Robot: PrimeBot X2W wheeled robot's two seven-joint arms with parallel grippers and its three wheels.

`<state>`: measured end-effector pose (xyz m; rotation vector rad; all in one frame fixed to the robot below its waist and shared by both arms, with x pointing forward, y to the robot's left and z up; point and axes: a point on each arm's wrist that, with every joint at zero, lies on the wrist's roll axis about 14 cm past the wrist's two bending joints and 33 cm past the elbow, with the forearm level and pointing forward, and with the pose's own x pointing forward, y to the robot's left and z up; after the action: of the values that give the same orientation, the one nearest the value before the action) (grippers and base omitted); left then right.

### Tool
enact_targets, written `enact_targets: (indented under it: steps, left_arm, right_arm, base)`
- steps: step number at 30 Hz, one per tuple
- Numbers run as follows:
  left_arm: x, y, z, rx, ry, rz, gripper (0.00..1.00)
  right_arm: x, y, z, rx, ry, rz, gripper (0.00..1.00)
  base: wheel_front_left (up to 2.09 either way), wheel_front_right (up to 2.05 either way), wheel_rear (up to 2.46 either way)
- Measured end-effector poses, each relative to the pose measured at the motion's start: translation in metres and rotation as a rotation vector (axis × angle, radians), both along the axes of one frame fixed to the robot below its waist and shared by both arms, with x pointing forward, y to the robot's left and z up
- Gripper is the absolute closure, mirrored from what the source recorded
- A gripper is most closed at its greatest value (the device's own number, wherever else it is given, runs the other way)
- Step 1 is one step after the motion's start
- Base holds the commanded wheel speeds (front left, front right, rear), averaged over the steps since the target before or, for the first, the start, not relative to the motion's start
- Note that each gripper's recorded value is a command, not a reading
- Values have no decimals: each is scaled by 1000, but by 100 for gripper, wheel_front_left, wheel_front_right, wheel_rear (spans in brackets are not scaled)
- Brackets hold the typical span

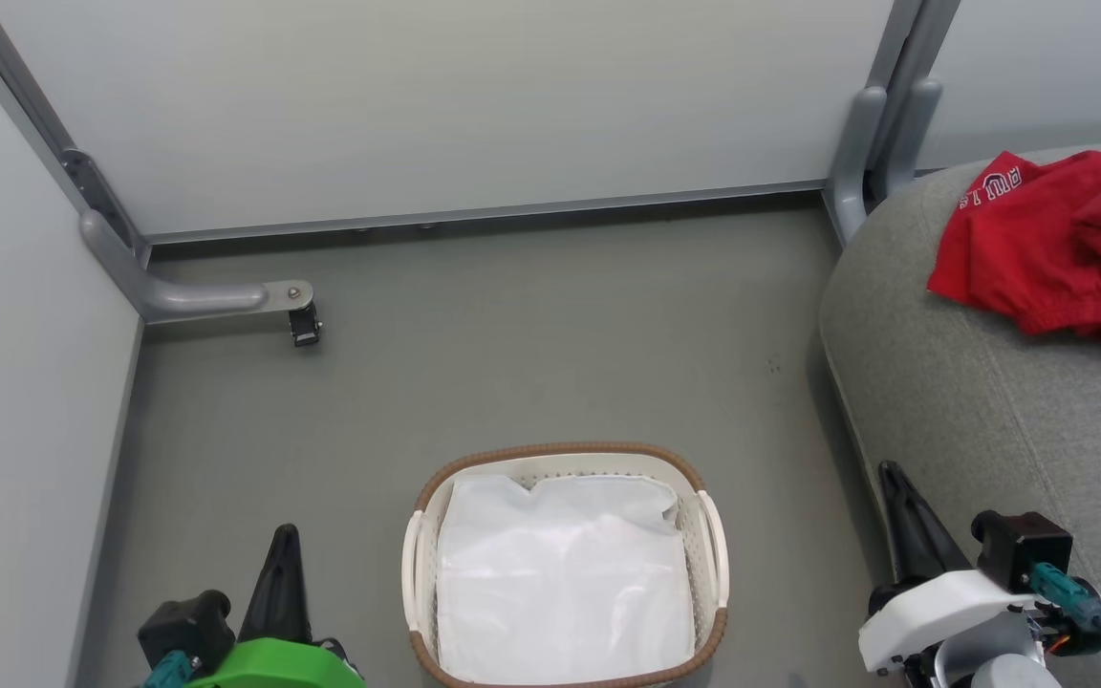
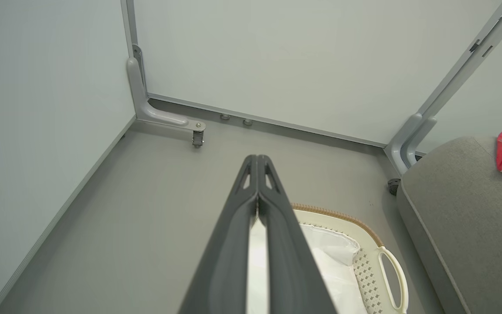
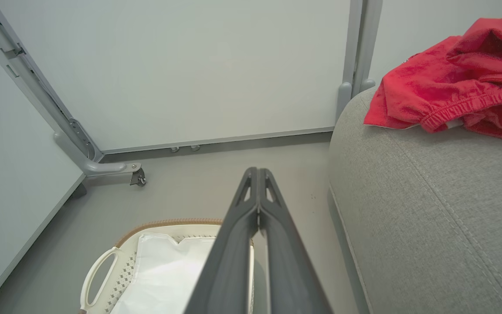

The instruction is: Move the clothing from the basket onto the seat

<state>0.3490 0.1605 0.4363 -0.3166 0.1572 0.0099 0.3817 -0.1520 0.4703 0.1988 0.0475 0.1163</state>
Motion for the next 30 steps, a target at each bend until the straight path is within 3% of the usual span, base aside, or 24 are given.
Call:
enact_targets:
  steps: [30]
  left_arm:
    - [9, 22, 5, -458, 40, 136, 100]
  right_arm:
    - [2, -24, 1, 502, 85, -133, 100]
  base:
    - [0, 0, 0]
